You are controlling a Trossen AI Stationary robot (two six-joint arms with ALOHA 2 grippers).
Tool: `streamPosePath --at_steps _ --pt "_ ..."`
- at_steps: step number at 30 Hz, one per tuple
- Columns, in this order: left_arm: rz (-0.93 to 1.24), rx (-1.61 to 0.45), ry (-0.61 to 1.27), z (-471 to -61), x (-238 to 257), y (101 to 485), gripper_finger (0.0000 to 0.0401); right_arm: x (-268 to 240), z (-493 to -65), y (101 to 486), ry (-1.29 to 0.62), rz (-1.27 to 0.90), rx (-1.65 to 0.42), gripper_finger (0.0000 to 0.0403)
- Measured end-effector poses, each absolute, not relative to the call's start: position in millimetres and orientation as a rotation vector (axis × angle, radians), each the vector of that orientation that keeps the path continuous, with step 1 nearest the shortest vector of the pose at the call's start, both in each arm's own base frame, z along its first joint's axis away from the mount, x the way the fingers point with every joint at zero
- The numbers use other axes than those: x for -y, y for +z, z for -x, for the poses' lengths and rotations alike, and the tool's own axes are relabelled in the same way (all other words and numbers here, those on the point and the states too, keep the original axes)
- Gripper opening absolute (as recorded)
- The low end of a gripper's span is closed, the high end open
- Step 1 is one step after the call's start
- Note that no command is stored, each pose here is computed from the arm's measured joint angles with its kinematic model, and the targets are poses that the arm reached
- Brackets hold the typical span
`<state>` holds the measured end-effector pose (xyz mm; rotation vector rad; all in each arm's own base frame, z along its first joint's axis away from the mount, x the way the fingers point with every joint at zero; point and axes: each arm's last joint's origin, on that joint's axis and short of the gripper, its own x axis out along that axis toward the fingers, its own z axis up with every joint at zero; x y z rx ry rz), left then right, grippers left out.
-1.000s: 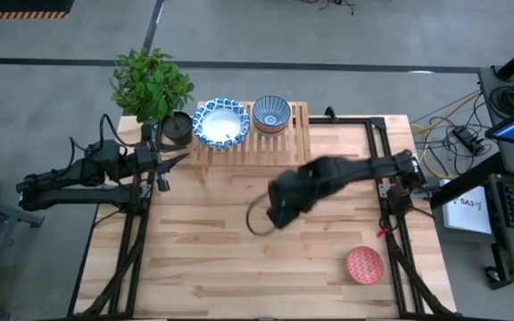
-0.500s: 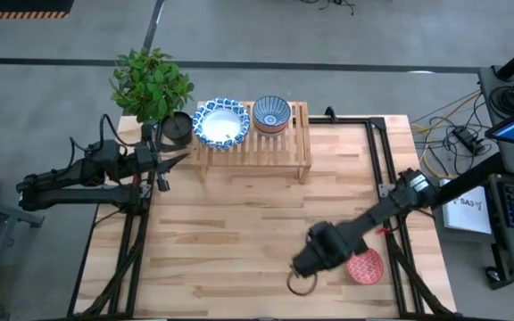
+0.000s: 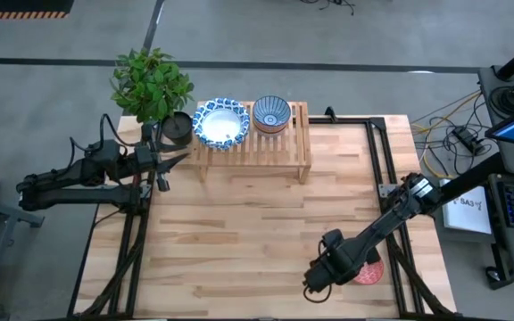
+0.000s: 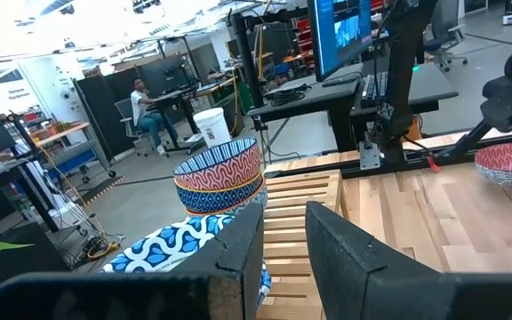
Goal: Place and stack bowls onto a shelf
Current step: Stack the red patterned bowl on top of the red blue patterned bowl on the shelf
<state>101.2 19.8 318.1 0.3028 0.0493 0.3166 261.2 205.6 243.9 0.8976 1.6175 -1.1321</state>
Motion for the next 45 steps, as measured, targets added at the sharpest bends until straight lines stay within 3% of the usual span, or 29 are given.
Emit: streamPosePath --at_steps 9,30,35,42,45 --pt "-0.303 -0.049 0.317 -101 -20 318 0.0070 -209 -265 223 -1.051 -0.943 -1.614 0.0119" --pt "-0.303 -0.049 0.317 -101 -20 318 0.0070 -199 -251 175 -1.088 -0.926 -1.666 0.0114" --pt "-0.303 -0.049 0.316 -101 -20 318 0.0070 -199 -251 170 -1.070 -0.934 -1.656 0.0094" --pt "-0.303 -0.050 0.317 -101 -20 318 0.0070 -201 -253 172 -1.032 -0.929 -1.661 0.0024" --pt "-0.303 -0.050 0.316 -101 -20 318 0.0070 -201 -255 175 -1.013 -0.922 -1.657 0.0015"
